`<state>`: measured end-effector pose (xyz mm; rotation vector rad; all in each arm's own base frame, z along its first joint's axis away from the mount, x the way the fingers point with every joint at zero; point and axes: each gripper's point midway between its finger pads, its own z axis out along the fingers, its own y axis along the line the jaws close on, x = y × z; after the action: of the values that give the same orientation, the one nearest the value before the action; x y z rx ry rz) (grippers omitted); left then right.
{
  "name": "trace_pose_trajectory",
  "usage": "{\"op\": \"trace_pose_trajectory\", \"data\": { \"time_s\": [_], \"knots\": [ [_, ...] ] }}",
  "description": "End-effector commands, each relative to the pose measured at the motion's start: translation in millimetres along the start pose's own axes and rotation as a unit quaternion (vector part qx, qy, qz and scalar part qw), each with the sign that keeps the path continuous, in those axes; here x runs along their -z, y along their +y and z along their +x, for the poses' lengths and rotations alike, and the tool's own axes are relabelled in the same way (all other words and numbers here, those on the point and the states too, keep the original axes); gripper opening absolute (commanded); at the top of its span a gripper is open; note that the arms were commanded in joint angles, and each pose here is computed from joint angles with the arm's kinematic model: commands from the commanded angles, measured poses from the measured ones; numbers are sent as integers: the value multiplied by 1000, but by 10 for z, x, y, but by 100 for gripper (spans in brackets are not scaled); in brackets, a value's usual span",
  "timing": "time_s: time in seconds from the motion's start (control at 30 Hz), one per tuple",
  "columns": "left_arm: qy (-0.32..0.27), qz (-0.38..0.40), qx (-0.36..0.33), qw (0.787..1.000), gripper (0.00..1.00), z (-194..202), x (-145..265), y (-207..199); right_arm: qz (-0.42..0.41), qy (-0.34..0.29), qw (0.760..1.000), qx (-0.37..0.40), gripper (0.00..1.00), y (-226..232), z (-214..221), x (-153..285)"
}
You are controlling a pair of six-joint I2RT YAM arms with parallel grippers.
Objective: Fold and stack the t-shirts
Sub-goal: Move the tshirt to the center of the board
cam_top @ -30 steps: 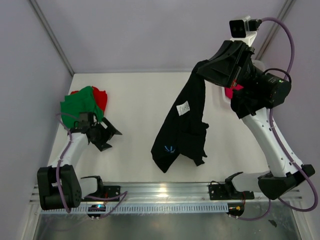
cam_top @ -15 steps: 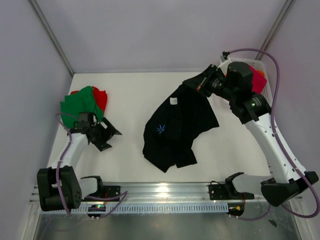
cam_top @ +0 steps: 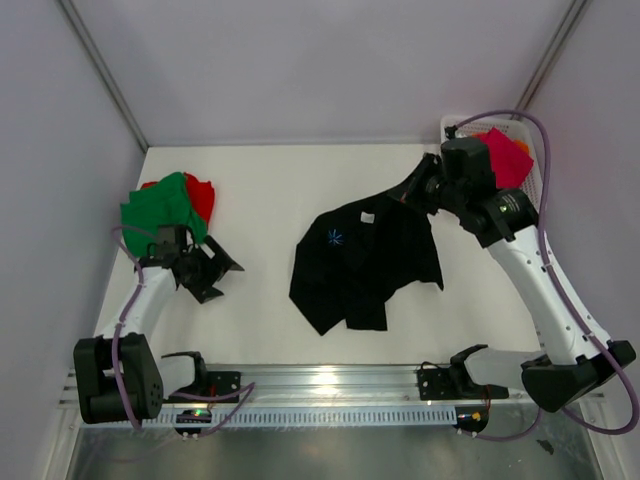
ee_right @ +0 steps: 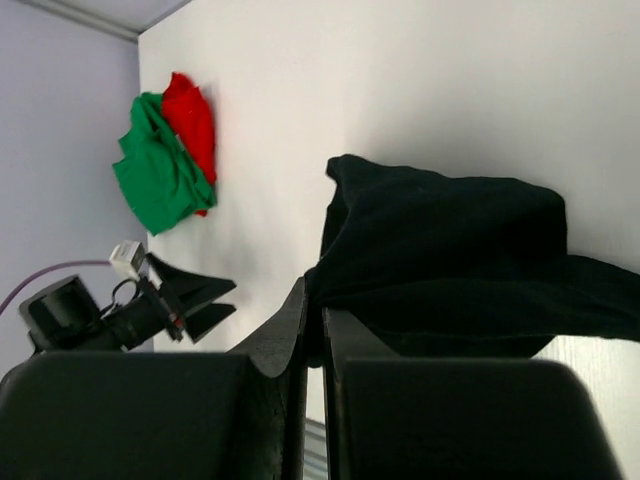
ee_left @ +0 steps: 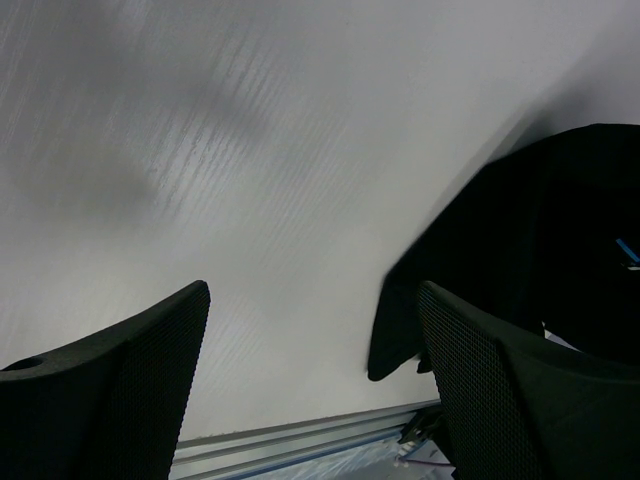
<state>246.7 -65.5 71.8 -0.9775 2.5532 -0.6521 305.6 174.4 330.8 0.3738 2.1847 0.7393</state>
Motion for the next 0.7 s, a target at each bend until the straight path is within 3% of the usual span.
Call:
{"op": "trace_pose_trajectory", "data": {
  "time_s": [0.0,0.17,0.37,0.47,0.67],
  "knots": [
    [-6,14,-11,1000,87,-16,77,-81,60,-41,997,-4,3,-221,-132,30],
    [-11,15,-10,1000,87,-24,103,-89,235,-111,962,-81,3,-883,-210,319],
    [-17,20,-5,1000,87,-46,132,-126,355,-172,901,-181,3,-1414,-88,597],
    [-19,22,-4,1000,87,-58,143,-144,371,-173,892,-192,3,-1507,-13,576],
    [-17,27,-3,999,87,-50,169,-174,370,-157,898,-178,3,-1533,45,419]
  ]
}}
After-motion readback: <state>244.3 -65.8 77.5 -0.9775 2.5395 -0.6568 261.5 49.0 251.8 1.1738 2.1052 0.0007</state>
